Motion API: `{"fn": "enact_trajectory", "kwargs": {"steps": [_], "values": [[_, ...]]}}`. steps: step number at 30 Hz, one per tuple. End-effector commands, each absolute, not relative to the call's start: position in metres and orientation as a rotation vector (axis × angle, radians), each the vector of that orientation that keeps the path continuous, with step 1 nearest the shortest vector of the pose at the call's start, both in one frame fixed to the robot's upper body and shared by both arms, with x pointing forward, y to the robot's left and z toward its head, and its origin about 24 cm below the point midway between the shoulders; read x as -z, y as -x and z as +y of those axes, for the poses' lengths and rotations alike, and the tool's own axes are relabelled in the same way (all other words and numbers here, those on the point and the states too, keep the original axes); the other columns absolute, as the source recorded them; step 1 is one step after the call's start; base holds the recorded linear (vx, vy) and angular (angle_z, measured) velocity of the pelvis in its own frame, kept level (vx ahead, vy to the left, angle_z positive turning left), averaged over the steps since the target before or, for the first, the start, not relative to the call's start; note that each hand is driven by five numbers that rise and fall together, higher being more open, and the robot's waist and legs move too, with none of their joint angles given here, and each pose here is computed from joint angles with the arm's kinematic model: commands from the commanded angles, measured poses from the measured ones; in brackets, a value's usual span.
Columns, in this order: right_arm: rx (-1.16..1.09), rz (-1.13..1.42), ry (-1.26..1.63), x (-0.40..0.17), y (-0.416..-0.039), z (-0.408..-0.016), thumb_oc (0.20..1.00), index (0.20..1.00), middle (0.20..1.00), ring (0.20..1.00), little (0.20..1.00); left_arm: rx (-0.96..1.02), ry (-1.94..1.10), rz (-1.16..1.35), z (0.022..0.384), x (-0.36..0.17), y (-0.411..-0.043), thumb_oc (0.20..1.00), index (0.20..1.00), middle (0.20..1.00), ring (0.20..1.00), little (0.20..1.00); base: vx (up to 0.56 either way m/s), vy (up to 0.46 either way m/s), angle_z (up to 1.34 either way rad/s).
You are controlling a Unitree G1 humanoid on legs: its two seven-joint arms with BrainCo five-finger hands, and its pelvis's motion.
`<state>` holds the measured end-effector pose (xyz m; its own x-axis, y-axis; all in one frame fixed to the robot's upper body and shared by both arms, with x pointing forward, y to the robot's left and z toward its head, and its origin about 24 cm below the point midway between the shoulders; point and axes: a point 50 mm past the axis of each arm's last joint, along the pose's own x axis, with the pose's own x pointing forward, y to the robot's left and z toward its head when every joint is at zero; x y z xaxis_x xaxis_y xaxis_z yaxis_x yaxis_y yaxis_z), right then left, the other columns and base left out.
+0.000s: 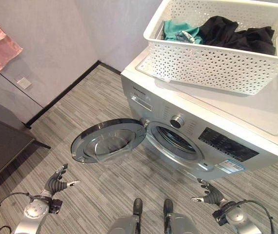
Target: Grab the laundry basket,head to the washer,open it,put in the laundry and shut it.
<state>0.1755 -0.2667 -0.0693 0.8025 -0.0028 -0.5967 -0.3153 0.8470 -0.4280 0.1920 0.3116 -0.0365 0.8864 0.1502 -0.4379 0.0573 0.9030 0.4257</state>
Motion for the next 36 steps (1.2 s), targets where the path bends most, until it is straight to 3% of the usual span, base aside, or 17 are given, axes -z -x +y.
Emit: {"fn": "enact_trajectory", "kwargs": {"steps": [1, 9, 10, 18, 29, 32, 36], "values": [[-0.166, 0.541, 0.485, 0.060, -0.190, -0.259, 1.000, 1.000, 1.000, 1.000, 1.000, -0.081, -0.498, 0.458, 0.318, 0.029, -0.204, 1.000, 1.000, 1.000, 1.000, 1.000, 0.00, 0.037, -0.73], [0.026, 0.623, 0.446, 0.067, -0.182, -0.290, 1.000, 1.000, 1.000, 1.000, 1.000, -0.146, -0.556, 0.486, 0.322, 0.027, -0.233, 1.000, 1.000, 1.000, 1.000, 1.000, 0.00, 0.035, -0.51], [0.092, 0.603, 0.419, 0.064, -0.189, -0.294, 1.000, 1.000, 1.000, 1.000, 1.000, -0.215, -0.584, 0.481, 0.326, 0.020, -0.251, 1.000, 1.000, 1.000, 1.000, 1.000, -0.05, 0.011, -0.19], [0.139, 0.536, 0.339, 0.060, -0.194, -0.284, 1.000, 1.000, 1.000, 1.000, 1.000, -0.386, -0.722, 0.506, 0.346, 0.005, -0.266, 1.000, 1.000, 1.000, 1.000, 1.000, -0.01, -0.002, -0.04], [0.206, 0.521, 0.347, 0.050, -0.172, -0.305, 1.000, 1.000, 1.000, 1.000, 1.000, -0.466, -0.748, 0.641, 0.356, 0.030, -0.235, 1.000, 1.000, 1.000, 1.000, 1.000, 0.03, -0.015, -0.04], [0.168, 0.532, 0.526, 0.031, -0.161, -0.333, 1.000, 1.000, 1.000, 1.000, 1.000, -0.436, -0.667, 0.676, 0.349, 0.050, -0.212, 1.000, 1.000, 1.000, 1.000, 1.000, 0.10, -0.038, 0.14], [0.305, 0.567, 0.693, -0.007, -0.143, -0.393, 1.000, 1.000, 1.000, 1.000, 1.000, -0.385, -0.579, 0.763, 0.340, 0.076, -0.176, 1.000, 1.000, 1.000, 1.000, 1.000, 0.07, -0.021, 0.03]]}}
